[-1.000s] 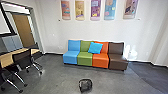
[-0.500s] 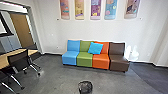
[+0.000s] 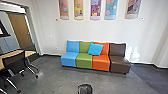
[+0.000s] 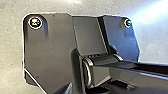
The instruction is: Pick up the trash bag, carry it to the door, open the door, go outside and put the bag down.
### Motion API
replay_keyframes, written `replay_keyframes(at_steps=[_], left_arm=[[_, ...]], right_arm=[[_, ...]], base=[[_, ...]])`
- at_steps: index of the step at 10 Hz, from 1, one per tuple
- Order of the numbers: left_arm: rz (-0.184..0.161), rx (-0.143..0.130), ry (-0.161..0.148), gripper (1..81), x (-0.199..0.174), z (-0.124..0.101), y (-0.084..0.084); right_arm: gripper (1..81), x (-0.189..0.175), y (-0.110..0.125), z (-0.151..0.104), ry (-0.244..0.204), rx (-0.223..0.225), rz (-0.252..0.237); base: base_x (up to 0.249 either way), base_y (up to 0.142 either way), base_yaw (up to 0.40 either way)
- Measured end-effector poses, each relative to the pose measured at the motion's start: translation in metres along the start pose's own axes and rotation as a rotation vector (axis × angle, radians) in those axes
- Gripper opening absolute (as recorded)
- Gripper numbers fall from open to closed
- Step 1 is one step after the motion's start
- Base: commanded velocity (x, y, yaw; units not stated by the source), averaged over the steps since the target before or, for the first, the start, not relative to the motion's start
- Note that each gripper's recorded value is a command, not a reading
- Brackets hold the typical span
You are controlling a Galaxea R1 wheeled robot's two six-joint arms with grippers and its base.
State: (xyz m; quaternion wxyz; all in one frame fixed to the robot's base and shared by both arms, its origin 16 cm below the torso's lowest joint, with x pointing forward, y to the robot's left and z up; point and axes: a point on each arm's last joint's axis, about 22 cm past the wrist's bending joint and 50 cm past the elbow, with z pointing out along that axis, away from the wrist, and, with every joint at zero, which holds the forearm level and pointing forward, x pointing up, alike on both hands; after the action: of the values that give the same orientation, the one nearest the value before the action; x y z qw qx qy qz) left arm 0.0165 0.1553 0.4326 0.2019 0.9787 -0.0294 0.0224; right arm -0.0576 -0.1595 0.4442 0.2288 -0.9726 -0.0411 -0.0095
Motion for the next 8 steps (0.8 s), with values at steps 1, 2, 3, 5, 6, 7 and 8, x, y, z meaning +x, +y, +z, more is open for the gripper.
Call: replay_keyframes(at_steps=[1, 2, 3, 5, 6, 7, 8], left_arm=[[0.002, -0.004, 0.007, 81.1, 0.0051, 0.0010, 0.0033], [0.003, -0.008, 0.011, 81.1, 0.0072, 0.0018, 0.0062], [0.001, -0.008, 0.004, 81.1, 0.0022, 0.0018, 0.0064], [0.001, -0.008, 0.005, 81.1, 0.0029, 0.0016, 0.0058], [0.001, -0.007, 0.003, 81.1, 0.0016, 0.0014, 0.0052], [0.001, -0.007, 0.005, 81.1, 0.0029, 0.0014, 0.0051], [0.001, -0.010, 0.005, 81.1, 0.0035, 0.0022, 0.0078]], right_arm=[[81.1, 0.0070, 0.0048, -0.0013, 0.009, -0.006, -0.004], [81.1, 0.0071, 0.0050, -0.0013, 0.012, -0.006, -0.004], [81.1, 0.0027, 0.0039, -0.0012, 0.005, -0.005, -0.001], [81.1, 0.0033, 0.0040, -0.0012, 0.006, -0.005, -0.002], [81.1, 0.0022, 0.0046, -0.0014, 0.003, -0.006, -0.002], [81.1, 0.0027, 0.0047, -0.0014, 0.004, -0.006, -0.002], [81.1, 0.0024, 0.0066, -0.0022, 0.002, -0.009, -0.002]], base=[[0.164, -0.066, 0.000], [0.164, -0.066, 0.000], [0.164, -0.066, 0.000], [0.164, -0.066, 0.000], [0.164, -0.065, 0.000], [0.164, 0.000, 0.000], [0.164, 0.000, 0.000]])
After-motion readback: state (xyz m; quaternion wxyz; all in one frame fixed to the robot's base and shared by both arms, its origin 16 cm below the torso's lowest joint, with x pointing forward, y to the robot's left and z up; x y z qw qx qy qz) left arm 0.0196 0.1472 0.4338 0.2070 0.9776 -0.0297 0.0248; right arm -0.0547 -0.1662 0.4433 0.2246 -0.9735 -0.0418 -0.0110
